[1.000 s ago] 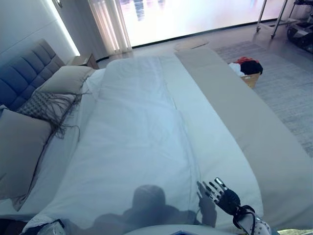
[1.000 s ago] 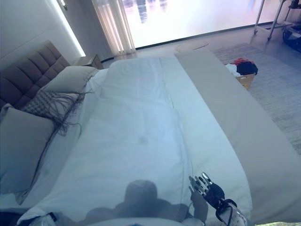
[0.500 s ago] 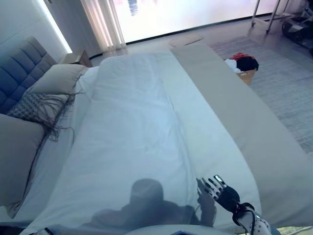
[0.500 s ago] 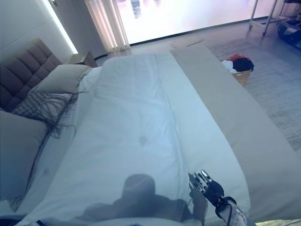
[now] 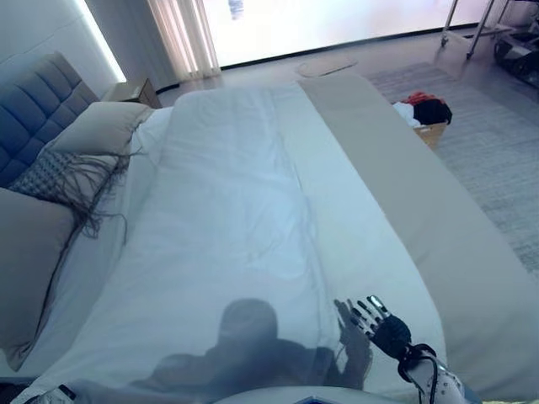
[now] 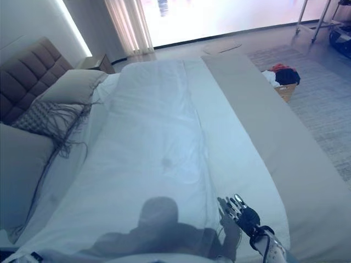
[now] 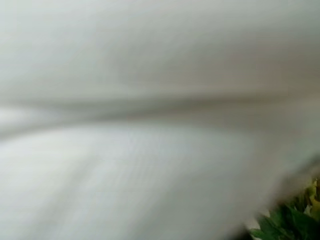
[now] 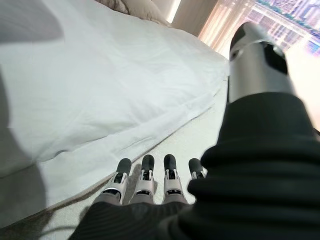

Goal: Make the bed neatly

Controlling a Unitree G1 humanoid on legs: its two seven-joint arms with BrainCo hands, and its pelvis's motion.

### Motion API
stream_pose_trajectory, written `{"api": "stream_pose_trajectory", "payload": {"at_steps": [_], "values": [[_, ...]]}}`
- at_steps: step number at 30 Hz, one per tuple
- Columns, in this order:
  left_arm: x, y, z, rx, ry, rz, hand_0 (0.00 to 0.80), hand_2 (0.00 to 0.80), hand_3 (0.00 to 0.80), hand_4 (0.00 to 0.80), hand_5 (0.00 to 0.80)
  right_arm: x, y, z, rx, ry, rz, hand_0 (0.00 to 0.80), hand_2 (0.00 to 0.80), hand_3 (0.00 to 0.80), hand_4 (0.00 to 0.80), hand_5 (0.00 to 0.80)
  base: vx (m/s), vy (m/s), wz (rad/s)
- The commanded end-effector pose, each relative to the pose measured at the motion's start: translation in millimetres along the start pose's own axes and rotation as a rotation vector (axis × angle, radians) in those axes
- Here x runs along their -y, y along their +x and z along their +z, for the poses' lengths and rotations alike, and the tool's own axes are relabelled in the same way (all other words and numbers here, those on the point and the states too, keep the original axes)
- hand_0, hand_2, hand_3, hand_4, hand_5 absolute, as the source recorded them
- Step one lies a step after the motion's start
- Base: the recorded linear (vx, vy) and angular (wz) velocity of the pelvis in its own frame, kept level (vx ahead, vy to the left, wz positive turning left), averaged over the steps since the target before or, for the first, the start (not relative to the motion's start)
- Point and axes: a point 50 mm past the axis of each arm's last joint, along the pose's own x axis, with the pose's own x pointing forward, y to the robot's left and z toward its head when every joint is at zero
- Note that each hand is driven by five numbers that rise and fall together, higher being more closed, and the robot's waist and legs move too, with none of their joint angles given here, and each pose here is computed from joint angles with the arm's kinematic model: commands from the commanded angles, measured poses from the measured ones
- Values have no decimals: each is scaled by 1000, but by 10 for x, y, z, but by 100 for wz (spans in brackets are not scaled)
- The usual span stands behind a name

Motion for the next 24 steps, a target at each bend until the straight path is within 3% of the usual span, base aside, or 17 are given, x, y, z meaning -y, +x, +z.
{"api": "stream_pose_trajectory", "payload": {"at_steps": [1,3,6,7,8,9,16,24], "values": [[-1294,107,1233,389,-170,483,800,800,800,800,800,-11,-14,98,81,79,30,0,0,0,0,0,0,0,0],[-1417,154,1214,362,-200,493,800,800,800,800,800,-13,-9,108,76,72,32,0,0,0,0,0,0,0,0],[-1481,189,1241,379,-99,480,800,800,800,800,800,-54,20,114,63,63,36,0,0,0,0,0,1,10,1],[-1425,188,1241,390,-40,452,687,687,687,687,687,-76,26,116,60,62,40,0,0,0,0,0,0,0,0],[-1334,177,1223,405,-4,431,50,50,50,50,50,-101,34,114,60,64,44,0,0,0,0,0,0,0,0],[-1218,163,1184,424,14,391,0,0,0,0,0,-125,43,113,63,68,47,0,0,0,0,0,-32,15,0],[-457,-226,1249,720,-20,72,0,0,0,0,0,-168,81,62,92,105,53,0,0,0,0,0,-39,-30,19],[269,-848,1176,981,-66,-496,0,0,0,0,0,-199,168,-45,97,124,77,0,0,0,0,0,-37,-33,30]]}}
